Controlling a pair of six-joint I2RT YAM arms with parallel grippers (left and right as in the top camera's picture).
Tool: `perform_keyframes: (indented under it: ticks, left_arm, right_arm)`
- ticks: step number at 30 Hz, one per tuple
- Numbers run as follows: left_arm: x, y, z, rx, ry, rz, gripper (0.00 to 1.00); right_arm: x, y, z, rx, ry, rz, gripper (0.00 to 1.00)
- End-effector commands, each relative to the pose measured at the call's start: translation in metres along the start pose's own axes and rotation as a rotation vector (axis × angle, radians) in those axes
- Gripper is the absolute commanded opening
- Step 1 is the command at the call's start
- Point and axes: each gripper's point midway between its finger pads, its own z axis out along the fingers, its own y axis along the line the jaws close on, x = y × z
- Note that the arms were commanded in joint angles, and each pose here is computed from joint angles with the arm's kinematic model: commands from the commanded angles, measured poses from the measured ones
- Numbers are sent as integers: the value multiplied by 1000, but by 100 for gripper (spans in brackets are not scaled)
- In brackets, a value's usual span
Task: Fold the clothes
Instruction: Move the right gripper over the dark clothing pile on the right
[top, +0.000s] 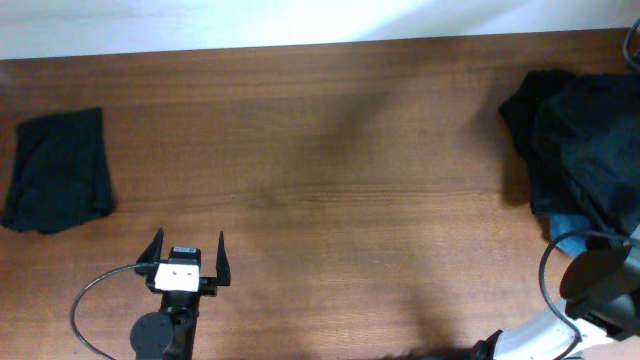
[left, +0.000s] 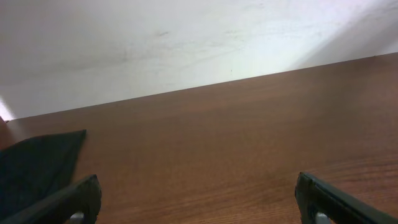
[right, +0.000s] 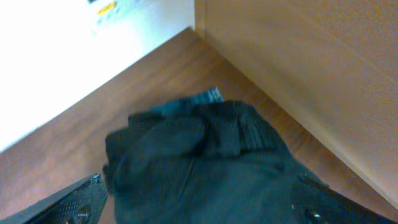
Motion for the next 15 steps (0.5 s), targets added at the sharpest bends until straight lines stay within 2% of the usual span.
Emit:
perform_keyframes:
  ticks: [1,11,15]
  left_arm:
    - [2,2,0,-10,0,20,99]
    - [2,2,0,-10,0,20,99]
    - [2,2,0,-10,0,20,99]
  right_arm:
    - [1,-4,24,3,11,92,99]
    - [10,-4,91,-1,16,148,98]
    - [15,-19,104,17,26,271,98]
